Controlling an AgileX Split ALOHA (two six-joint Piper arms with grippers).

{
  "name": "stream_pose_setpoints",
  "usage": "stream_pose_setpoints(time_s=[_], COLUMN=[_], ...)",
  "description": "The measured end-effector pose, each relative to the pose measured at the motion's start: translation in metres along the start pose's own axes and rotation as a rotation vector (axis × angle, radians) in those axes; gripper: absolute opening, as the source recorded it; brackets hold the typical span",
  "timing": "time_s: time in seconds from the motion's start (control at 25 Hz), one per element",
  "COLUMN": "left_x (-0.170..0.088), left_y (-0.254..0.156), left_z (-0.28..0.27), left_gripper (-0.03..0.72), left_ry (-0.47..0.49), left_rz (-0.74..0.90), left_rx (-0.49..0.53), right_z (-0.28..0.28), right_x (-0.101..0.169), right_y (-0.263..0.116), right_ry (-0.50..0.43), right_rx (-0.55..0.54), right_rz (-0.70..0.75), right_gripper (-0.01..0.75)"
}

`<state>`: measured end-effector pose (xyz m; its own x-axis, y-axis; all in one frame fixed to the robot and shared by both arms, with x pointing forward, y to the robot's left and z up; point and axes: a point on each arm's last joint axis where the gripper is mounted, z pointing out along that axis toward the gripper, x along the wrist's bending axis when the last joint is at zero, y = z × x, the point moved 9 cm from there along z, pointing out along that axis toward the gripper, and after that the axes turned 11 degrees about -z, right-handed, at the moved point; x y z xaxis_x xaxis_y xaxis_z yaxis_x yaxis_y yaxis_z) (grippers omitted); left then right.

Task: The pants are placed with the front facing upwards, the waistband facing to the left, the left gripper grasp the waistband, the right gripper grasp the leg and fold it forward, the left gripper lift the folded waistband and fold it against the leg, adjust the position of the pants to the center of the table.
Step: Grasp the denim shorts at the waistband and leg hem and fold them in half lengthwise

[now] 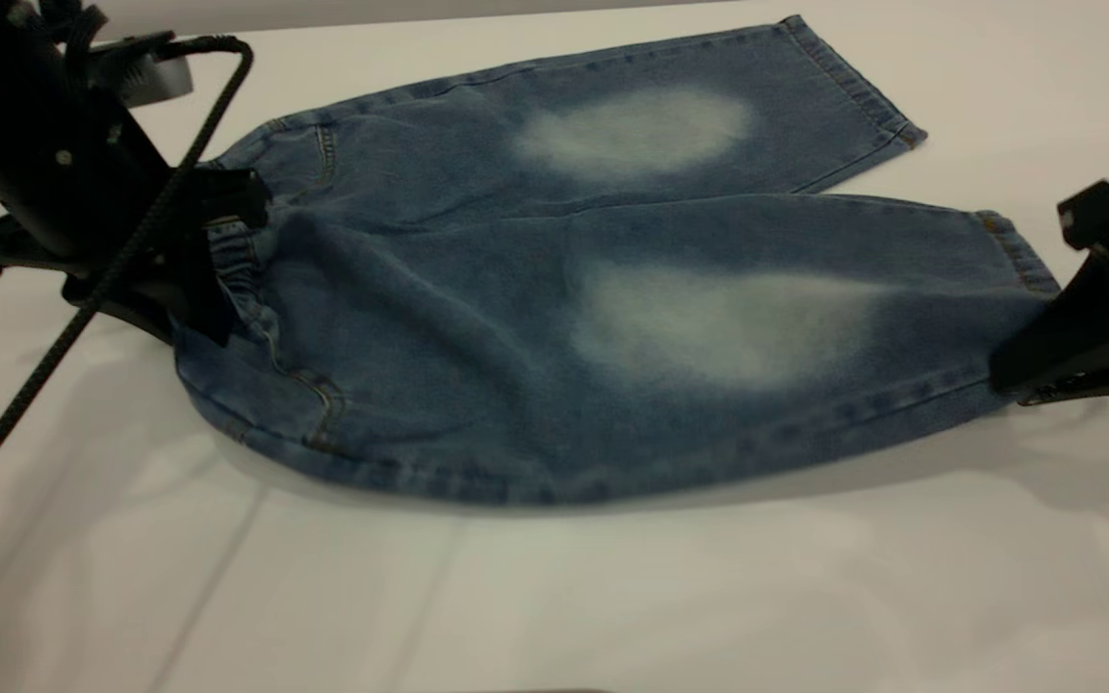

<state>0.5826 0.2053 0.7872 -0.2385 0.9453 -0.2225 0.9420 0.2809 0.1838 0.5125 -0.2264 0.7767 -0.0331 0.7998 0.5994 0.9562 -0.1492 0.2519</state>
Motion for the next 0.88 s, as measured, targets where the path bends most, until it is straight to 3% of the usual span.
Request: stream_pose_setpoints(time_s=[0.16, 0.32, 0.56, 0.88], left_x=[-0.011, -0.023, -0.028, -0.034], left_y=[0.004, 0.015, 0.019, 0.049], left_z=[-0.025, -0.062, -0.077, -0.085], left_gripper=[0.091, 0.091, 0.091, 0.092], left_ry=[-0.046, -0.101, -0.125, -0.215], left_rz=[-0.026, -0.016, -0.068, -0.359], left_rx=[-0.029, -0.111, -0.140, -0.287], right_z=[-0.010, -0.030, -0.048, -0.046], right_x=[0.040, 0.068, 0.081, 0.068], right_y=[0.007, 0.040, 0.102, 0.161], right_ry=[0.192, 0.286, 0.279, 0.225], right_rx=[-0.022, -0.106, -0.224, -0.306], right_rz=[-0.004, -0.040, -0.067, -0.024], right_gripper=[0.029, 0.029, 0.029, 0.029])
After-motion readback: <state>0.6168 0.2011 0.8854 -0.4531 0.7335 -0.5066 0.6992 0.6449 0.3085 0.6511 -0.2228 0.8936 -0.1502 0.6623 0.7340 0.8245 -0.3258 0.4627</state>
